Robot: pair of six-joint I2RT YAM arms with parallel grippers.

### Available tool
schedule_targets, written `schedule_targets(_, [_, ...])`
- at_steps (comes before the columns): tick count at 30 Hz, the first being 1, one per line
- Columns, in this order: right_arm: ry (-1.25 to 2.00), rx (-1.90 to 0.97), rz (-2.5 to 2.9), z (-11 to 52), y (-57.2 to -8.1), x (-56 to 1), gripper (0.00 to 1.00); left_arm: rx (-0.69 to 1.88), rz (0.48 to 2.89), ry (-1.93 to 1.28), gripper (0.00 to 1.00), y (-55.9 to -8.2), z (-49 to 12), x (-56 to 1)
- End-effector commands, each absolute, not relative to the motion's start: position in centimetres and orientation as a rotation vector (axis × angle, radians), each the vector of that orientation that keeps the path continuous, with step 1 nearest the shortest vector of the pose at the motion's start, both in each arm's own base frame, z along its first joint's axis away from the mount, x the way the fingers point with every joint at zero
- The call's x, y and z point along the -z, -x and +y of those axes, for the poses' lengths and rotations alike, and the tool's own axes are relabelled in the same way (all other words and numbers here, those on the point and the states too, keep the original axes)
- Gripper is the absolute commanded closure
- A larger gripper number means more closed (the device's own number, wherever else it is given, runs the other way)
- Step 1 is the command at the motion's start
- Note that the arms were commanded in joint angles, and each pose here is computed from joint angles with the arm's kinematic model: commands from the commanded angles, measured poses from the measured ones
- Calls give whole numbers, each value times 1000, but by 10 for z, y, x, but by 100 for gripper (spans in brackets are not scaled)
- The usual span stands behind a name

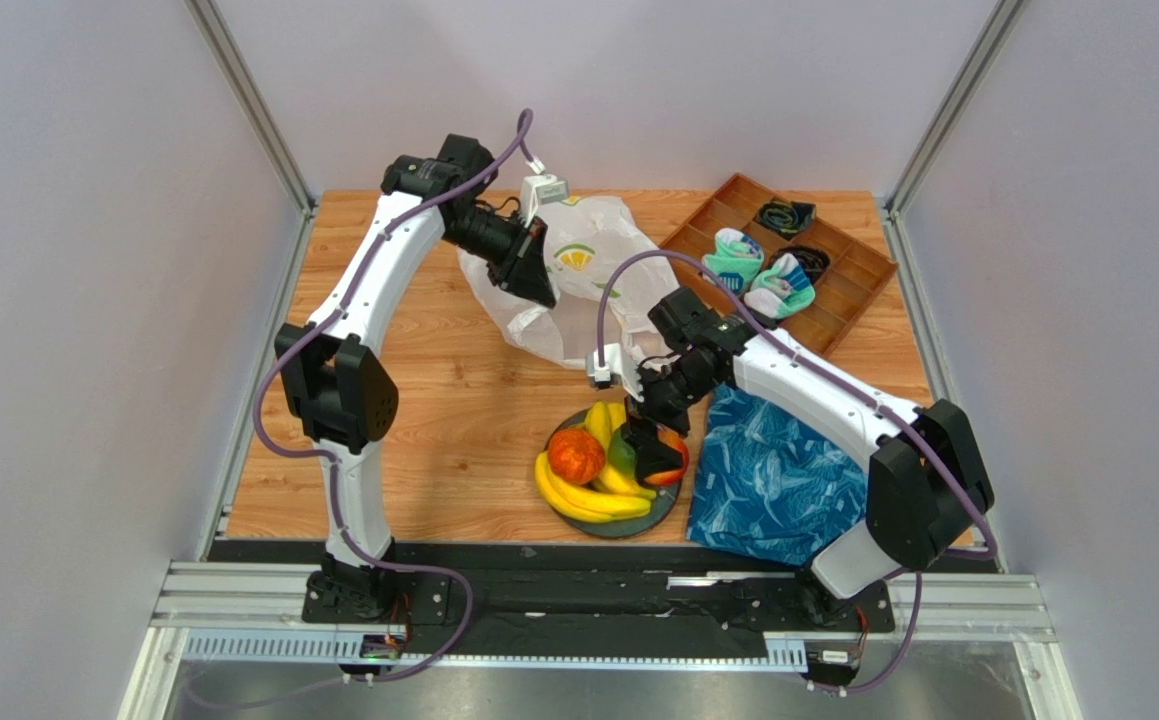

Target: Take the fake fruits out of the plastic bag

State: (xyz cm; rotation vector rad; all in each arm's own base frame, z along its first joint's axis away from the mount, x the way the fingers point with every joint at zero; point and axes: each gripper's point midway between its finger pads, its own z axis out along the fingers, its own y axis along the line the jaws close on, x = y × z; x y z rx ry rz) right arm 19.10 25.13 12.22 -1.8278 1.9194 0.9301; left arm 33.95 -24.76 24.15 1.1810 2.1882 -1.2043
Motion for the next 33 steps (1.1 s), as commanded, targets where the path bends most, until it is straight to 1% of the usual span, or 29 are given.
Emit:
schedule_targets(1, [1730,-872,1859,246,-210,-168,0,1246,2219,-1162,100,-319,-243,-259])
schedule_targets(5, [1625,-805,1889,238,-232,-190,0,1186,2198,-1165,100,-329,-243,-265])
schedule_targets(6, [1596,-751,1906,236,-241,-192,0,1173,2197,-1165,100,-331,-242,-266])
schedule_targets(9, [1428,-677,1957,233,-269,-210,0,1085,2201,-1163,99,-340,-238,-268])
schedule_targets(10, [1356,-657,1970,228,-281,-217,0,1023,2210,-1161,91,-343,-233,-269])
schedule_targets(11, [1228,-660,2026,226,-288,-224,0,991,2206,-1156,81,-345,-230,-272])
schedule_targets(12, [1128,-603,2010,223,-308,-235,0,960,2205,-1147,70,-346,-228,-276])
schedule_targets(13, [1008,-583,2023,214,-321,-243,0,895,2181,-1138,23,-348,-223,-287])
schedule_targets(14, [868,-588,2053,209,-328,-250,0,862,2159,-1134,10,-348,-221,-296])
schedule_targets(15, [756,-511,2048,199,-346,-258,0,837,2137,-1127,6,-347,-219,-305])
schedule_targets(17, [607,-415,2063,181,-362,-266,0,740,2080,-1107,6,-345,-210,-330])
schedule_targets(18, [529,-323,2081,167,-370,-266,0,694,2074,-1092,6,-345,-205,-337])
schedule_targets(19, [502,-278,2081,159,-373,-268,0,598,2056,-1068,5,-344,-193,-349])
schedule_targets(22, [359,-105,2081,131,-384,-277,0,449,2090,-990,5,-342,-164,-353])
schedule_targets(23, [292,-75,2075,124,-386,-285,0,444,2135,-973,5,-338,-157,-341])
schedule_targets(24, [228,-44,2035,115,-387,-307,0,433,2161,-940,5,-336,-148,-338])
schedule_targets(25, [192,-63,2019,115,-385,-316,0,429,2189,-931,5,-328,-143,-331])
schedule_targets(27, [183,-61,1977,110,-377,-335,0,389,2217,-907,5,-324,-133,-325])
schedule_targets(29, [186,-42,1974,104,-370,-338,0,373,2235,-894,5,-315,-127,-321])
schedule_targets(33, [269,39,2062,93,-352,-308,0,369,2213,-881,5,-303,-121,-327])
